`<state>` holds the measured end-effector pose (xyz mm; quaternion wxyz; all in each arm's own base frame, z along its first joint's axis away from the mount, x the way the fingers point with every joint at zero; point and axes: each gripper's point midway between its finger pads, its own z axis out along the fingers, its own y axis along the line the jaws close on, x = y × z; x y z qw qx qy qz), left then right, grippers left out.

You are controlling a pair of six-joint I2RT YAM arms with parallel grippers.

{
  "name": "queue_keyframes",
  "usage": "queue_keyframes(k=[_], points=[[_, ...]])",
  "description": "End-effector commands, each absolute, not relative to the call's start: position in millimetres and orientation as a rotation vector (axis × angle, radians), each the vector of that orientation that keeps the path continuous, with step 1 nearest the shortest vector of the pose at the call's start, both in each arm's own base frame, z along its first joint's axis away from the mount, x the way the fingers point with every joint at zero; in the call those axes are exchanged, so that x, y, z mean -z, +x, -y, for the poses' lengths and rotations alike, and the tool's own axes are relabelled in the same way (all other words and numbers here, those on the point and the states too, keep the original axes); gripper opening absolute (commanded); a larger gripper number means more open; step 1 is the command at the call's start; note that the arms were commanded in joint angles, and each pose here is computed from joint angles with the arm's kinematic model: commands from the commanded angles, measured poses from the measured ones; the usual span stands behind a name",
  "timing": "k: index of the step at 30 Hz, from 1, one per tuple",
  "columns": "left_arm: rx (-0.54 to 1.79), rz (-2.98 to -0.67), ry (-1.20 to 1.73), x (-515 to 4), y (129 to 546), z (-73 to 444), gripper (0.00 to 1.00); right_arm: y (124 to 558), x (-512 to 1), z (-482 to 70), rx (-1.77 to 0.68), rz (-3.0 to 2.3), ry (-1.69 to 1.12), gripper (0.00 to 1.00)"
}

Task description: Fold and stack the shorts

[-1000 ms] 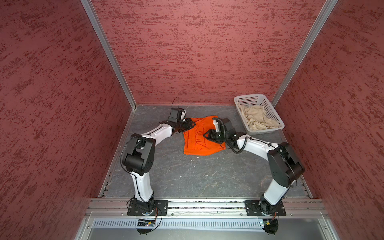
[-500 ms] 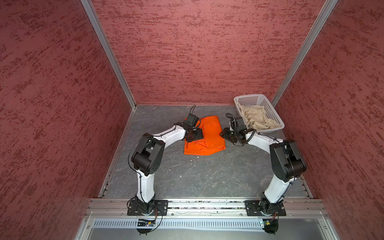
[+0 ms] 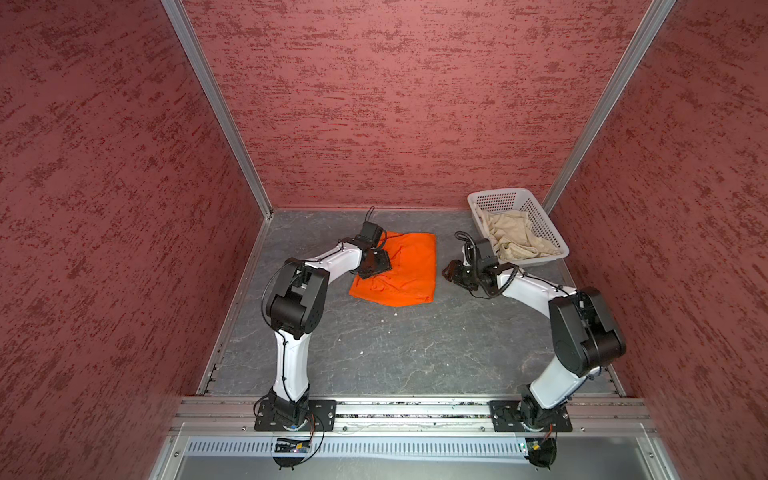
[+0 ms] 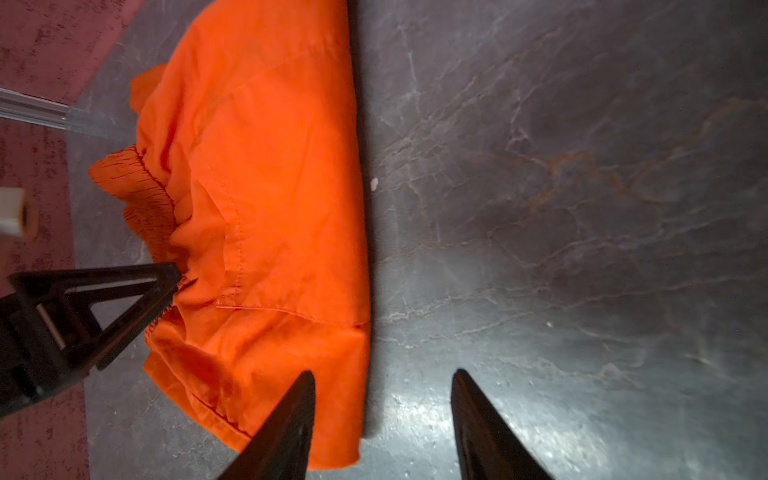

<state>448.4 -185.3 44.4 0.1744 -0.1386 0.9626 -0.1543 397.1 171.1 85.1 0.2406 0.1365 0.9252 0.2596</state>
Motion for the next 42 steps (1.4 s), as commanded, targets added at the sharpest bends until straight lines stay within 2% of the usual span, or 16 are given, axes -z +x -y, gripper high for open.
queue_keyframes(k=[1, 7, 11, 18, 23, 25, 35, 39, 42], points=[[0.287, -2.807, -0.504, -17, 438, 130, 0.66, 401, -101, -169, -0.689, -2.490, 0.356, 0.54], [0.284, -2.750, -0.666, -21, 449, 65, 0.66, 399, -103, -167, -0.681, -2.484, 0.347, 0.54], [0.236, -2.709, -0.668, -38, 454, 36, 0.69, 398, -107, -168, -0.686, -2.481, 0.339, 0.54], [0.055, -2.664, -0.417, -102, 450, 45, 0.89, 399, -124, -166, -0.685, -2.448, 0.322, 0.55], [-0.134, -2.683, -0.361, -96, 457, 33, 0.92, 398, -128, -168, -0.703, -2.436, 0.315, 0.55], [-0.188, -2.690, -0.359, -88, 464, 25, 0.92, 396, -128, -167, -0.702, -2.439, 0.315, 0.55], [-0.153, -2.778, -0.431, -38, 488, 8, 0.82, 387, -125, -162, -0.687, -2.441, 0.322, 0.55], [-0.162, -2.792, -0.475, -31, 494, -5, 0.73, 386, -124, -162, -0.686, -2.446, 0.318, 0.55], [-0.166, -2.777, -0.534, -29, 499, -24, 0.71, 385, -124, -161, -0.675, -2.449, 0.315, 0.55]])
